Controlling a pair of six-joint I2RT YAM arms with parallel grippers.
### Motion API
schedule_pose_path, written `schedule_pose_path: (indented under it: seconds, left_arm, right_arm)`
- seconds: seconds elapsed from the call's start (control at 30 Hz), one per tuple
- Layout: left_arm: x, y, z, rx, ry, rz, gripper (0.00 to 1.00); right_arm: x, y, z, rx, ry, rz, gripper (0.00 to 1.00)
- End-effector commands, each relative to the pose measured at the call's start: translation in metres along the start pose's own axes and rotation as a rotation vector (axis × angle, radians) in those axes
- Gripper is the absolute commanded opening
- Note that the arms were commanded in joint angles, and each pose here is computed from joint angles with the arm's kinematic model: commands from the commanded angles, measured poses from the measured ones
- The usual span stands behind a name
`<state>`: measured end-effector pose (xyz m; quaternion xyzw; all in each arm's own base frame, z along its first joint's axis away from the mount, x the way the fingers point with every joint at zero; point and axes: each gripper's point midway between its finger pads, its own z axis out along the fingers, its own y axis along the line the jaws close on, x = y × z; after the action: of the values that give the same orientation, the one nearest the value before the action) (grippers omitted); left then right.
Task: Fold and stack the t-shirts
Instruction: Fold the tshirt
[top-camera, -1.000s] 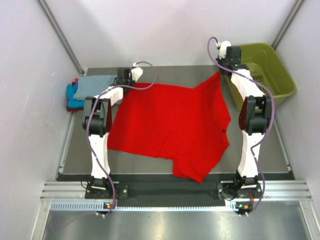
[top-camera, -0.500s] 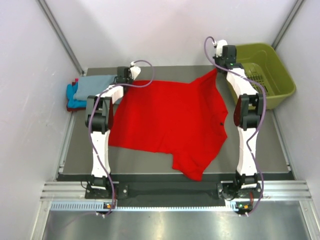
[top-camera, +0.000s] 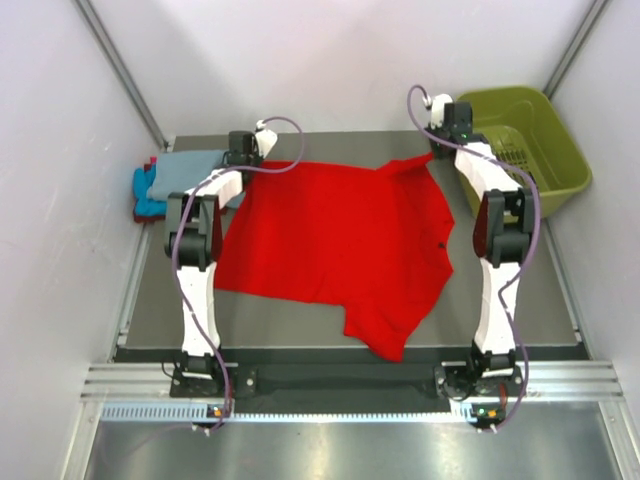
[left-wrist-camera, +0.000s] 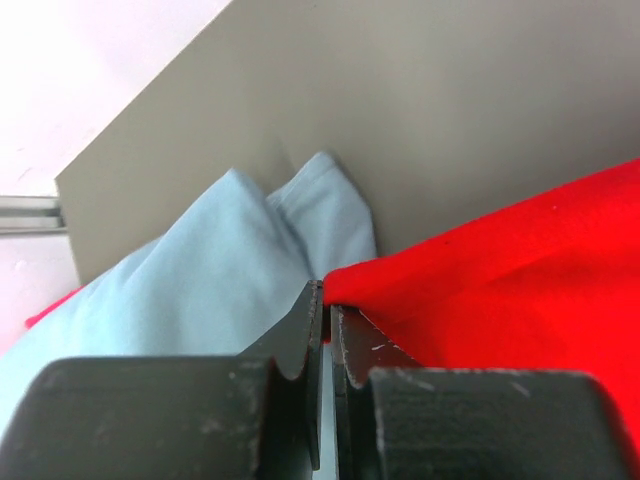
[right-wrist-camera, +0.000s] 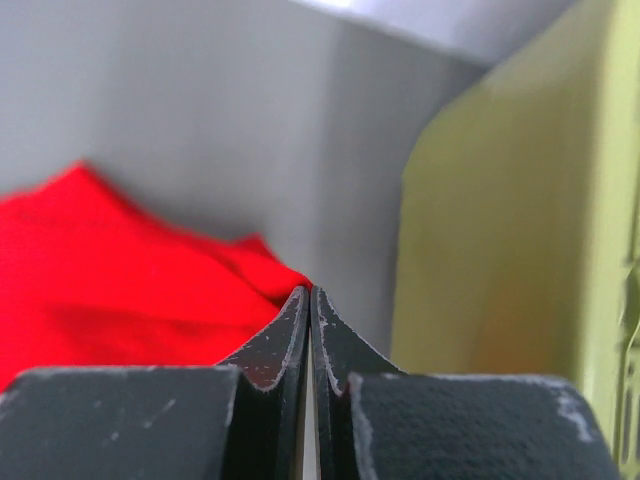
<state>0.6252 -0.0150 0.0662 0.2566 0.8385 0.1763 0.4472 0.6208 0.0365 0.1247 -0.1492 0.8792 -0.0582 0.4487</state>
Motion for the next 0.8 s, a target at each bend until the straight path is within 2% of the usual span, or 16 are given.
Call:
schedule_pose_path:
  seconds: [0.0,0.37,0.77]
  left_arm:
    - [-0.046,0.042,-0.047,-0.052,-0.123,-0.038,0.0]
    - [-0.035,0.028,-0.076,0.029,-0.095,-0.043,0.0]
    - [-0.016,0.018,-0.087,0.061,-0.057,-0.033,0.0]
  right_arm:
    - [-0.03,0.009,-0.049,-0.033,-0.073,0.007,0.0]
    - [-0.012,0.048,-0.087,-0.132,-0.048,-0.026,0.0]
    - [0.015,0.049,-0.119,-0.124,-0.009,-0.033,0.0]
